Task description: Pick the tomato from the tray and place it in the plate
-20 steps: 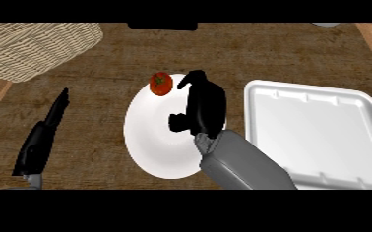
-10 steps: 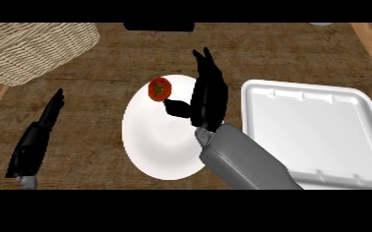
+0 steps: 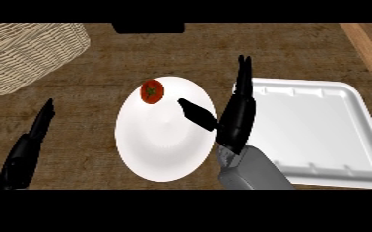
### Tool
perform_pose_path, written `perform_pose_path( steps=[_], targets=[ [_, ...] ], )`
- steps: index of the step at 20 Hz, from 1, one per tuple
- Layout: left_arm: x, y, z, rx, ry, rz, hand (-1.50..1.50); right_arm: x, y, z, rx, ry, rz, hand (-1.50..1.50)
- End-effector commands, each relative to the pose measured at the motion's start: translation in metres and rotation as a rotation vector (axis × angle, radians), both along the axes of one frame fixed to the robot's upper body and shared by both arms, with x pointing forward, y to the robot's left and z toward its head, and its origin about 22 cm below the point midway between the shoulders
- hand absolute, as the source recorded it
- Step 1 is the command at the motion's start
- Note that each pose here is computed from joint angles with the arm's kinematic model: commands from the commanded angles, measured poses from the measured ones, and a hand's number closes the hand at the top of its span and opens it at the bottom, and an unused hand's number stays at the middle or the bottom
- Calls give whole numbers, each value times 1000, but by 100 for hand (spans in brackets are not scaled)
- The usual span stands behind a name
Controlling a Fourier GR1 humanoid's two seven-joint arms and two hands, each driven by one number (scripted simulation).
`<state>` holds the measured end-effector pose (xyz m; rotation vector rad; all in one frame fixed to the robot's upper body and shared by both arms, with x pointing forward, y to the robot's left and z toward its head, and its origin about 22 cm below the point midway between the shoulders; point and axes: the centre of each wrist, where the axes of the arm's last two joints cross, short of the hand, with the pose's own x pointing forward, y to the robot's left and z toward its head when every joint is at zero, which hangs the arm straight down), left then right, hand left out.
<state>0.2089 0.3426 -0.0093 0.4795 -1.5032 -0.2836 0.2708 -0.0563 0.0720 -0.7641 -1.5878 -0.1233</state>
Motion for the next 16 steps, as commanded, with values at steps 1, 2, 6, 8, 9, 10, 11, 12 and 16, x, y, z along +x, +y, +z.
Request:
perform_pose_path(
  steps=[1,2,6,8,9,10,11,12,16],
  targets=[
    [10,0,18,4,-13,17,0,-36,-34,6,138,-105,-50,-150],
    [2,-5,3,10,5,-3,0,-44,-46,-8,137,-116,-71,-150],
    [21,-14,7,7,0,-7,0,-90,-78,-4,100,-135,-10,-150],
    [-3,-19,0,-9,-3,-20,0,-112,-94,-23,56,-109,-34,-150],
    [3,-2,9,9,-7,-10,0,-106,-112,-1,44,-138,-17,-150],
    [11,-9,11,-14,-9,-20,0,-123,-107,-26,35,-132,-27,-150],
    [-2,16,6,-11,-12,-17,0,-121,-125,-1,49,-130,-17,-150],
    [4,1,4,17,-17,5,0,-126,-125,-13,39,-118,-21,-150],
    [4,-7,4,-8,-9,-9,0,-141,-145,-22,44,-120,-64,-150]
  ],
)
